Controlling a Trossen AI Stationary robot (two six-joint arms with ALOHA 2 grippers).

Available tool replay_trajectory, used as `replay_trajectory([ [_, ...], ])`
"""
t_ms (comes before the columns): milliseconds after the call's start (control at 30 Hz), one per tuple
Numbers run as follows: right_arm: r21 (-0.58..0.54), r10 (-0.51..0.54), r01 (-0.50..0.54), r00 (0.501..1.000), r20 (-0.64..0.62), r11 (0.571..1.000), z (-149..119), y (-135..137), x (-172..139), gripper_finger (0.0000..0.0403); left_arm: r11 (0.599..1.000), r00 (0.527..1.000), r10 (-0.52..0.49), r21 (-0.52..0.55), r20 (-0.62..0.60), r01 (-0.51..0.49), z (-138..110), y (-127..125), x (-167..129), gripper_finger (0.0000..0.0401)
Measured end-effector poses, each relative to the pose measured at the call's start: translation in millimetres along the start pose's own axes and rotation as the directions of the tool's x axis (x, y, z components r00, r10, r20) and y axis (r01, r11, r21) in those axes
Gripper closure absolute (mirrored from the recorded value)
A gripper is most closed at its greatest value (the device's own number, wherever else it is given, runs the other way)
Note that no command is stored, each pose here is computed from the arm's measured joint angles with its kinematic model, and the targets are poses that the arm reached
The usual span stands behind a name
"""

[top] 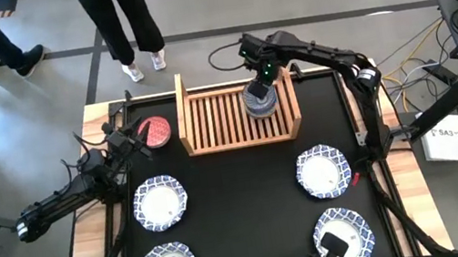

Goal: Place and stack bowls onto a shelf
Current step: Stack the blue patterned bowl on top of the light blue patterned bowl on the shelf

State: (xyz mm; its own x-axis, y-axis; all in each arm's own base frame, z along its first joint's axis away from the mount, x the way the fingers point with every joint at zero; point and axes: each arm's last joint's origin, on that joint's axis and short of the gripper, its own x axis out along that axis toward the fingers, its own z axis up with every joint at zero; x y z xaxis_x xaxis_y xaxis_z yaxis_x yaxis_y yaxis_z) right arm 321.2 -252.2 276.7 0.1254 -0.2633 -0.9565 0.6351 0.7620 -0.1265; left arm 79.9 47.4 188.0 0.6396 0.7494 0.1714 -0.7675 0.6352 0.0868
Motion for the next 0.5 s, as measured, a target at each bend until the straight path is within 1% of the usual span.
replay_trajectory([
  [233, -0.010, 0.001, -0.002, 0.999, -0.034, 1.000, -5.1, 2.1, 10.2, 0.0390, 1.000, 1.000, 0.000, 0.000, 0.000, 0.000, 0.0, 0.0, 0.0, 0.0267],
  [500, -0.002, 0.002, -0.002, 1.000, -0.028, 1.000, -4.2, 2.8, 8.9, 0.0390, 1.000, 1.000, 0.000, 0.000, 0.000, 0.000, 0.0, 0.0, 0.0, 0.0267],
])
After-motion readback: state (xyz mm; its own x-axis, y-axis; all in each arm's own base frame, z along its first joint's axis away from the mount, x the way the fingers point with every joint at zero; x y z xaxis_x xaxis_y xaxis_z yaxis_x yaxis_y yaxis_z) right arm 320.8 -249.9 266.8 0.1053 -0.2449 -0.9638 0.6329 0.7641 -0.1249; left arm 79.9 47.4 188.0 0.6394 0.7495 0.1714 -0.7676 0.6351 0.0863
